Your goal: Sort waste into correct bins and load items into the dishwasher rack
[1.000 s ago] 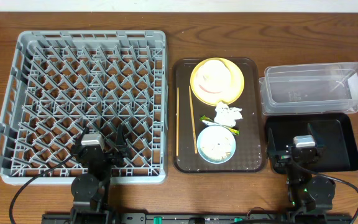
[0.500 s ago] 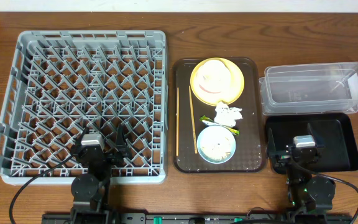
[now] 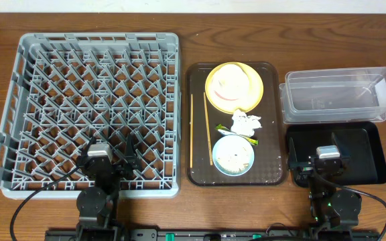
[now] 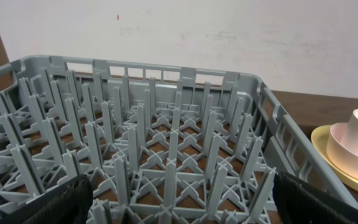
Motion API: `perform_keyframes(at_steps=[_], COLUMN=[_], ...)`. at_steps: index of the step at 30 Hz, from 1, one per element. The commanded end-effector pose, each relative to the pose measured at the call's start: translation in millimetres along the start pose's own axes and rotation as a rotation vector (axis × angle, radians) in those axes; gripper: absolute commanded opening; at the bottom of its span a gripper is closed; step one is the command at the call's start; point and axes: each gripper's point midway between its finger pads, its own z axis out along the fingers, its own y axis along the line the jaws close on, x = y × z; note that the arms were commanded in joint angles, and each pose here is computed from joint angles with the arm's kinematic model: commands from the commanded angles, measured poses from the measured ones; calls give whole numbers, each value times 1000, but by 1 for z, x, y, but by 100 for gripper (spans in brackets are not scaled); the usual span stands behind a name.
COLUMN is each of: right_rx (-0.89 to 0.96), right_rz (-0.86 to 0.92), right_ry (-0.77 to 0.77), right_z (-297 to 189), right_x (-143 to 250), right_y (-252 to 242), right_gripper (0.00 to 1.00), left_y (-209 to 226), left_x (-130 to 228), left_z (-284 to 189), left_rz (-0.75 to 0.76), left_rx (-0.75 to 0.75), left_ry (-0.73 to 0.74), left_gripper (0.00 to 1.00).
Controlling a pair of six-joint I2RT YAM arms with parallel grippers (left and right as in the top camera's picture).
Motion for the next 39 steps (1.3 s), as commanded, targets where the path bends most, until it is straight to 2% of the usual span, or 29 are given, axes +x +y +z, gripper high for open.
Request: perform_keyframes(at_steps=[1,27,32,35,39], right_rx=[7,7,7,7,7], right_rz=[-11,-11,-11,-11,-11], right_ry=[1,1,1,1,1], right_z=[0,0,0,0,0], right_x=[1,1,1,1,1], right_y=[-2,-2,-2,-2,-2], right_gripper=[99,99,99,99,99], left_y=[4,5,9,2,-6], left_x=[18,18,9,-6,-57], left_z=[1,1,1,-1,-18], left_rz=[3,3,3,-1,-101], left_rx=[-20,-20,-48,-14,15], left_ry=[57,56,17,-18,-87], left_gripper=[94,94,94,94,94])
